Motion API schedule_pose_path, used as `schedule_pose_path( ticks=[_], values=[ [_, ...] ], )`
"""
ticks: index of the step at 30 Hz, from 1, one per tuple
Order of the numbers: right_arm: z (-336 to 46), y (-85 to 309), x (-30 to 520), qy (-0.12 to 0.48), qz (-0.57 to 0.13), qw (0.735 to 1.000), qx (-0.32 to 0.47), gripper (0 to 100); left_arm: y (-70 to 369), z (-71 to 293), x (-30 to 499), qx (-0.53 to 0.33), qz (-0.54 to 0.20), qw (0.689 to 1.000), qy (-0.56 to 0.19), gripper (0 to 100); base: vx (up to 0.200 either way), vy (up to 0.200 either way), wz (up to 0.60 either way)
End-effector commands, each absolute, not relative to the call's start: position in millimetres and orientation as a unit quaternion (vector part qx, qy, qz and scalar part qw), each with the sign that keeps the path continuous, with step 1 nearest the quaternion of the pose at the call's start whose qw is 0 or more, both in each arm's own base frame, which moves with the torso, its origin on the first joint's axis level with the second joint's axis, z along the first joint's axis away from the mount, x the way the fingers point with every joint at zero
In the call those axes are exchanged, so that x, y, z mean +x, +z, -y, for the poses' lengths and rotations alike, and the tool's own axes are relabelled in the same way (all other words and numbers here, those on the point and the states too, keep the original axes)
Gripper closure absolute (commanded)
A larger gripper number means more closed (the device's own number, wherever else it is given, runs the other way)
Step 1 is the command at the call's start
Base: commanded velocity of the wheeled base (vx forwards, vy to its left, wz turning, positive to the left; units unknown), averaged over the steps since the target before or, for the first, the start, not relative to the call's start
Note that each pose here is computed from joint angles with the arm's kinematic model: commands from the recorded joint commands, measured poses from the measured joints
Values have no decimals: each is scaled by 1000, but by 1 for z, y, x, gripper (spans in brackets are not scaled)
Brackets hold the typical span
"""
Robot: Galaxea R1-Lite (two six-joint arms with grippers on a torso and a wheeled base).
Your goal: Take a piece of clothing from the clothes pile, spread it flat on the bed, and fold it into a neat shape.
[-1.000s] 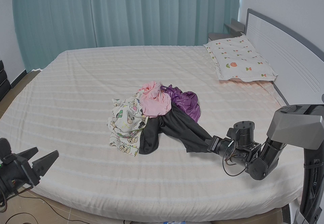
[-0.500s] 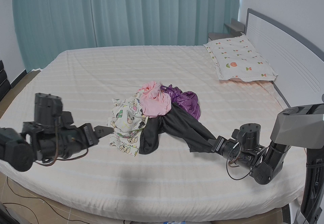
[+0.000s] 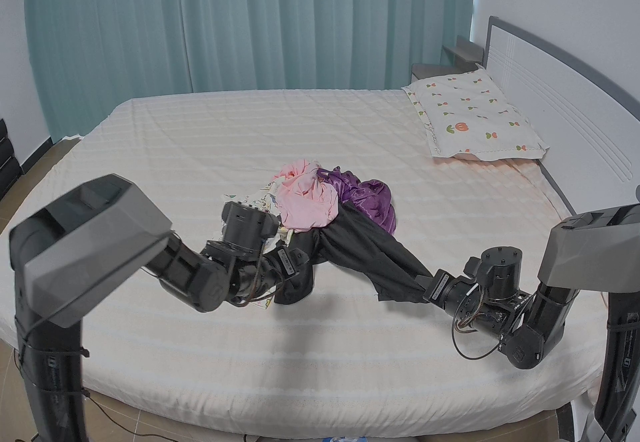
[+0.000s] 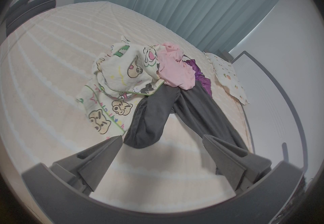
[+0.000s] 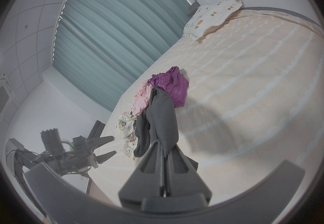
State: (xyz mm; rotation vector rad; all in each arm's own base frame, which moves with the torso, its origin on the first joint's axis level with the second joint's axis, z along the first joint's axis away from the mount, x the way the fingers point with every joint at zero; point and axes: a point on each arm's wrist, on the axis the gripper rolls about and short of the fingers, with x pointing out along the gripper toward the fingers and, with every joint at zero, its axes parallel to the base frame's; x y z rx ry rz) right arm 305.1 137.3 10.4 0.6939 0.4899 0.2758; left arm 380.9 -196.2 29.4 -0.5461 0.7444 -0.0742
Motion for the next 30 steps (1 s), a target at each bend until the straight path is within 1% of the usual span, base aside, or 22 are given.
schedule_pose_path(
  ticks=[1, 8, 12, 20, 27, 30],
  values=[
    [-137, 11, 304, 133, -235, 902, 336, 100, -18, 214, 399, -248, -364, 898, -5, 0, 0, 0, 0],
    [-137, 10, 304, 131, -236, 903, 334, 100, -23, 221, 407, -237, -339, 910, 17, 0, 0, 0, 0],
    [-137, 10, 304, 132, -235, 903, 335, 100, -24, 223, 407, -236, -340, 910, 15, 0, 0, 0, 0],
    [-137, 10, 305, 132, -235, 903, 333, 100, -42, 231, 408, -225, -349, 910, 14, 0, 0, 0, 0],
    [-137, 10, 306, 132, -234, 904, 333, 100, -37, 231, 410, -221, -337, 915, 25, 0, 0, 0, 0],
    [-138, 10, 306, 132, -234, 904, 333, 100, -32, 229, 407, -211, -345, 914, 32, 0, 0, 0, 0]
  ],
)
